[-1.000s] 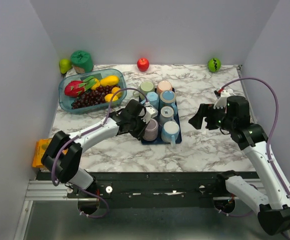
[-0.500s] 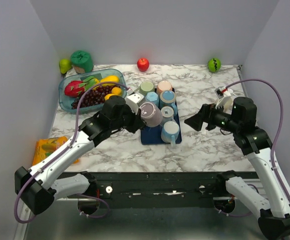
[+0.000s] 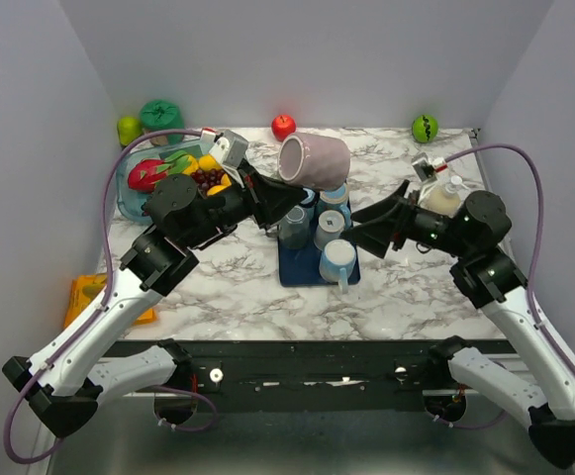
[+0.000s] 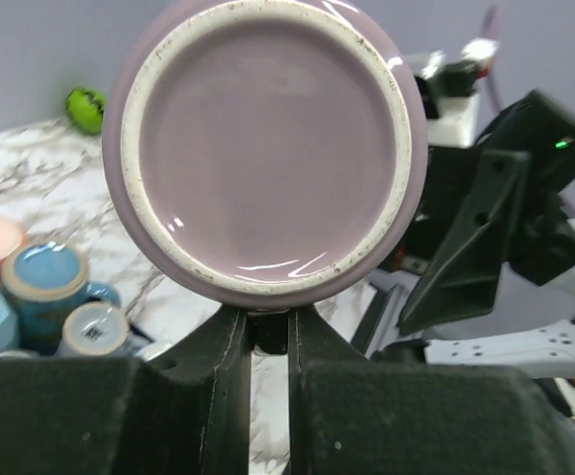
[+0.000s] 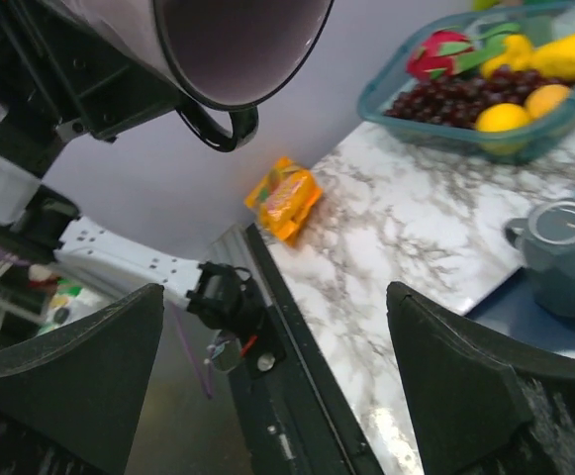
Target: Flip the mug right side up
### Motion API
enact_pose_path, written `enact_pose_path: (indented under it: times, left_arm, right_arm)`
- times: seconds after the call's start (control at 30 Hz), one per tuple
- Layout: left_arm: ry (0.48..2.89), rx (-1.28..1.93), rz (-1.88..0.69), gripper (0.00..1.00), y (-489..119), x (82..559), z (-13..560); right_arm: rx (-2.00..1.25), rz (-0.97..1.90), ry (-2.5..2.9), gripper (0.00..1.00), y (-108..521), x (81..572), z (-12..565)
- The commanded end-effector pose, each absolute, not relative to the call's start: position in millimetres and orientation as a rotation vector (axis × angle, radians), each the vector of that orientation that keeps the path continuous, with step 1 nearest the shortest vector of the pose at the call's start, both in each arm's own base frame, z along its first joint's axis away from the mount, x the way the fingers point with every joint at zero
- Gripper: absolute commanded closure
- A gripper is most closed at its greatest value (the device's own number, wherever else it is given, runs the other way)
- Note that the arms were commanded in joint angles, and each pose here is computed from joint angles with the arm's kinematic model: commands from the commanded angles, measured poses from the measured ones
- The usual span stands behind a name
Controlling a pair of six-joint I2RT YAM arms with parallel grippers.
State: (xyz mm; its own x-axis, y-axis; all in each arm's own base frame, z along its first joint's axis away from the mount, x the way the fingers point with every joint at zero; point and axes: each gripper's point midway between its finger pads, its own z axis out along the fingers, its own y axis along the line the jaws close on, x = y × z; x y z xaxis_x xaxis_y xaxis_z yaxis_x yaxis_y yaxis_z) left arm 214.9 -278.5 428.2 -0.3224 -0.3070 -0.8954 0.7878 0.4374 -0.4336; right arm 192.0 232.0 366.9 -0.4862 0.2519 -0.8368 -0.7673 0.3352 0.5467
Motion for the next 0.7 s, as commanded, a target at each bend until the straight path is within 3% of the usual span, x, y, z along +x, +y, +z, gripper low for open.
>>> enact_pose_path:
  times: [0.0, 0.2, 0.67]
  left_arm:
    - [1.257, 0.479, -1.357, 1.0, -284, 184, 503]
    - [1.194, 0.488, -1.406, 1.0, -284, 173, 520]
    - [1.137, 0.472, -1.476, 1.0, -286, 162, 528]
  right_arm:
    - [-0.509, 1.436, 1.469, 0.0, 264, 186, 419]
    - [-0.44, 1.508, 1.341, 0.07, 283, 193, 455]
    - [-0.329, 1.529, 1.212, 0.35, 281, 200, 478]
